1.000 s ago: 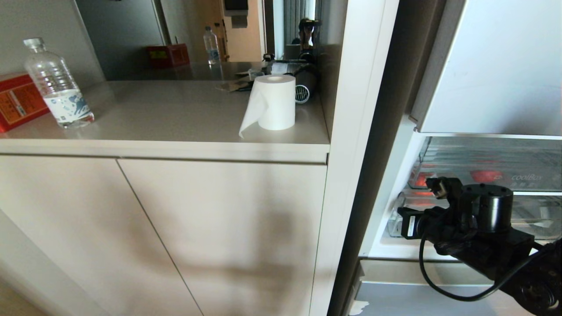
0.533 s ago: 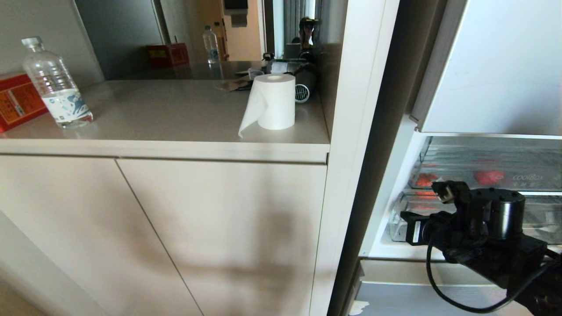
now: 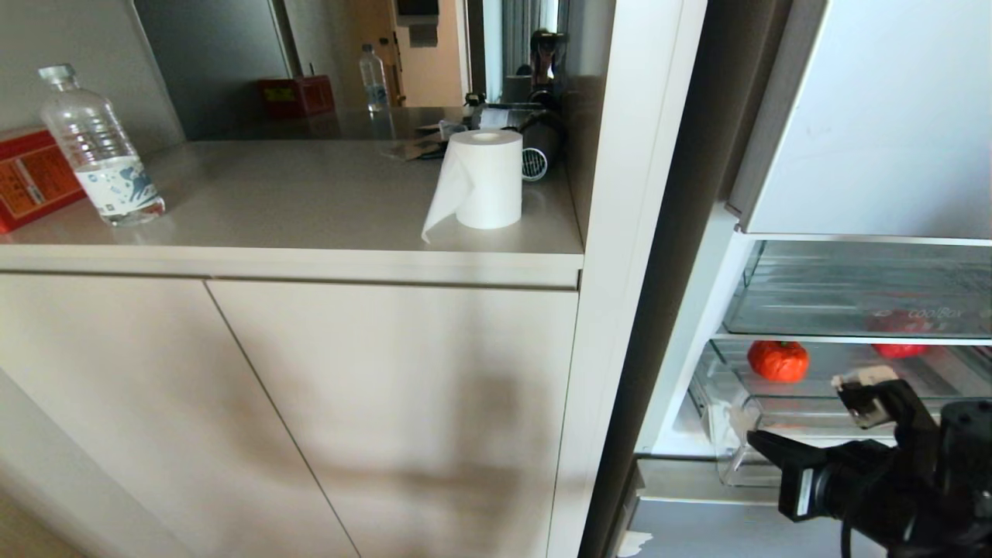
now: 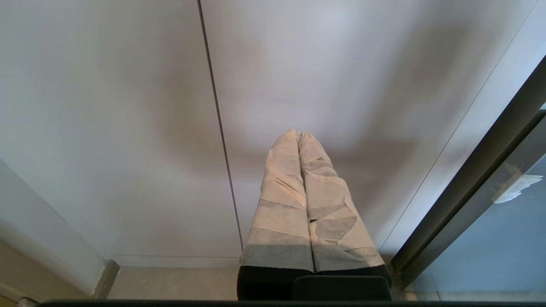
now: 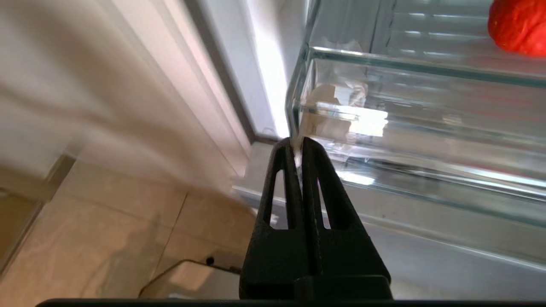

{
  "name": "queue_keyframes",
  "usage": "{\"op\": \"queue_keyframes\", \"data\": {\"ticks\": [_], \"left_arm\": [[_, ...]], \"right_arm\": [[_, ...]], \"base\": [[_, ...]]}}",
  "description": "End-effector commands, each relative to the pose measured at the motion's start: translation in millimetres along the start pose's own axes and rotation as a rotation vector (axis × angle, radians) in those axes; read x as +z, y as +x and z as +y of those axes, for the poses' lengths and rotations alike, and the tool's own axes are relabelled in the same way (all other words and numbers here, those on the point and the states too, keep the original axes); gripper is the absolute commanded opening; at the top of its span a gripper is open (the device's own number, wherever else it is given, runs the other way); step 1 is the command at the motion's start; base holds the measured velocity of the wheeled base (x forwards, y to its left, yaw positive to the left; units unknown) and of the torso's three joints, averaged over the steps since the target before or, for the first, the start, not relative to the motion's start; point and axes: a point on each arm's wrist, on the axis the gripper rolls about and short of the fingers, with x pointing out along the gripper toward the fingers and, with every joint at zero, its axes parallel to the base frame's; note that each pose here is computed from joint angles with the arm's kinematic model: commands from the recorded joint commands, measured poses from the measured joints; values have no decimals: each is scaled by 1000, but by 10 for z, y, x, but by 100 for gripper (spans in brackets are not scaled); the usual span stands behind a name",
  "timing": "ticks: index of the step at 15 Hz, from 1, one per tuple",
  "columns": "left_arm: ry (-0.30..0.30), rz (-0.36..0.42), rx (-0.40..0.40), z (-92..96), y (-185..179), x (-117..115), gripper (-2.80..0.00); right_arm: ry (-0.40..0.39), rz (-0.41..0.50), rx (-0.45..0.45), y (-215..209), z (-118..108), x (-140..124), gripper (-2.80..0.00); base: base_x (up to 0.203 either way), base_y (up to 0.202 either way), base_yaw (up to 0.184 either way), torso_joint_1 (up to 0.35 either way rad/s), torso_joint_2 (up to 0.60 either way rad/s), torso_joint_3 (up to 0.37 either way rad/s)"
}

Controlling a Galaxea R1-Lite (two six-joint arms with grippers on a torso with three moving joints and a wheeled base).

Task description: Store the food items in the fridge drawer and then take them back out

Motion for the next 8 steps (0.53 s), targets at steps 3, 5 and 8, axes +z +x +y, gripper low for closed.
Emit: {"op": "queue_keyframes", "data": {"ticks": [3, 5, 8], "left_arm": [[0, 2, 0, 0, 1, 0, -280], [0, 2, 0, 0, 1, 0, -280], [0, 2, 0, 0, 1, 0, -280]], "right_arm": [[-3, -101, 41, -561, -17, -54, 0], [-1, -152, 53, -798, -37, -36, 0], [-4, -108, 36, -1085, -48, 158, 0]], "base": [[0, 0, 0, 0, 0, 0], [0, 0, 0, 0, 0, 0], [0, 0, 0, 0, 0, 0]]}}
